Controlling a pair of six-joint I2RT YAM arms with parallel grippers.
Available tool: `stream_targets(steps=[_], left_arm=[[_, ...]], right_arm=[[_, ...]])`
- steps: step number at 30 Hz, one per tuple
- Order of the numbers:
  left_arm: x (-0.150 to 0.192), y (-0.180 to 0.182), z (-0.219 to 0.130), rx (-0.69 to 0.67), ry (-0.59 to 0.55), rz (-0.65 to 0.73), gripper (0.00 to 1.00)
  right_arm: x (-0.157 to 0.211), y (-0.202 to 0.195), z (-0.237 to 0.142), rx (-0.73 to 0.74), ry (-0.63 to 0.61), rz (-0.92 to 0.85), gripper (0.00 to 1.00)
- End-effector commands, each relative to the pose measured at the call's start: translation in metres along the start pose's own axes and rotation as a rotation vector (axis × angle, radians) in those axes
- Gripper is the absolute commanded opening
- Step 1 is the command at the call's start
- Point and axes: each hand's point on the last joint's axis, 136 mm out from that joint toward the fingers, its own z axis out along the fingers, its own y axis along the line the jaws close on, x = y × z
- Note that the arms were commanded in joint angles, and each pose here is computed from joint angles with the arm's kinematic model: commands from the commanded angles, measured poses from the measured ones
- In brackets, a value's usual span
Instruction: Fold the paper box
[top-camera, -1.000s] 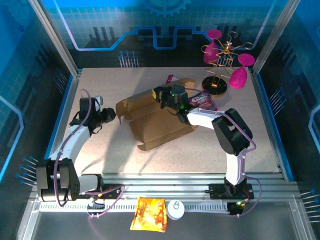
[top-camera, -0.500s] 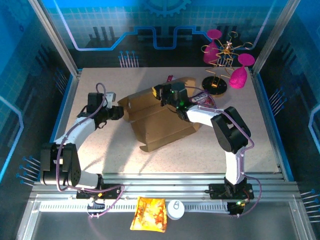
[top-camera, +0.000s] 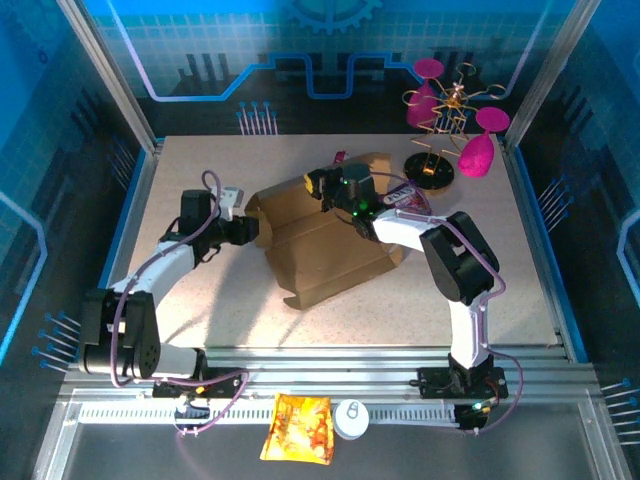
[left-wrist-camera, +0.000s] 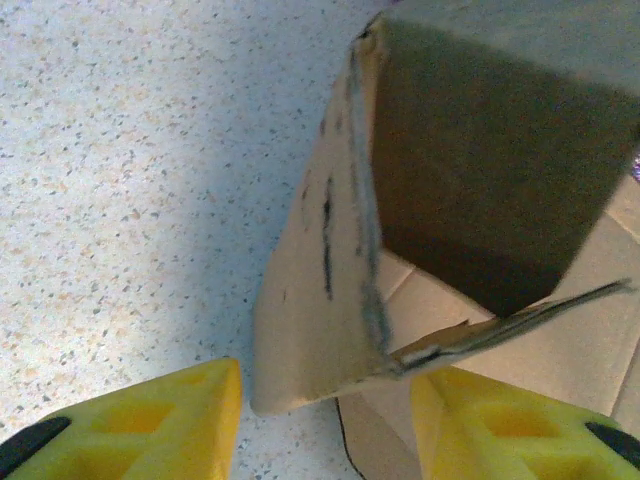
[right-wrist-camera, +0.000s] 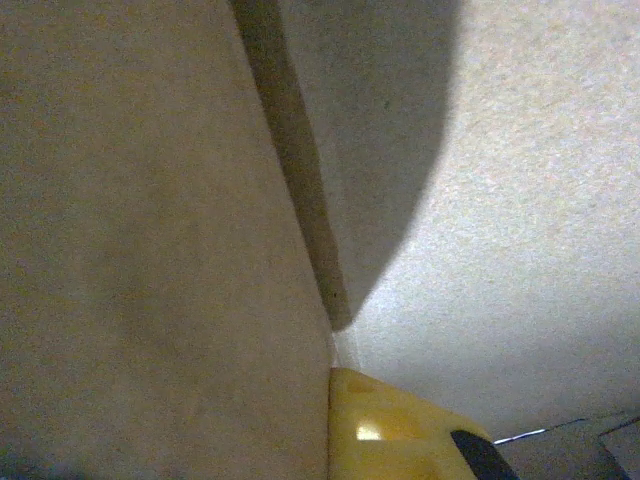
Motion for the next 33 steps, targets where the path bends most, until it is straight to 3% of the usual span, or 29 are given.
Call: stream_targets(steps=[1,11,25,33], left_arm=[[-0.010,-0.018,-0.007,0.069,-0.056,0.043,0.50],[-0.010,-0.028,-0.002,0.068,-0.067,0.029,0.51],[-0.012,-0.009,0.013,-0.165,-0.097,-0.039,0.51],[-0.012,-0.011,0.021,-0.194,-0.093,-0.048,0.52]], right_arm=[[-0.004,-0.008,0.005,0.021,0.015,-0.004,0.00],[-0.002,-0.004,0.005,0.003,0.018,-0.009,0.00],[0.005,-0.008,-0.001,-0.019,0.014,-0.018,0.00],[0.005,-0.013,-0.007,-0.046,0.014,-0.076,0.00]])
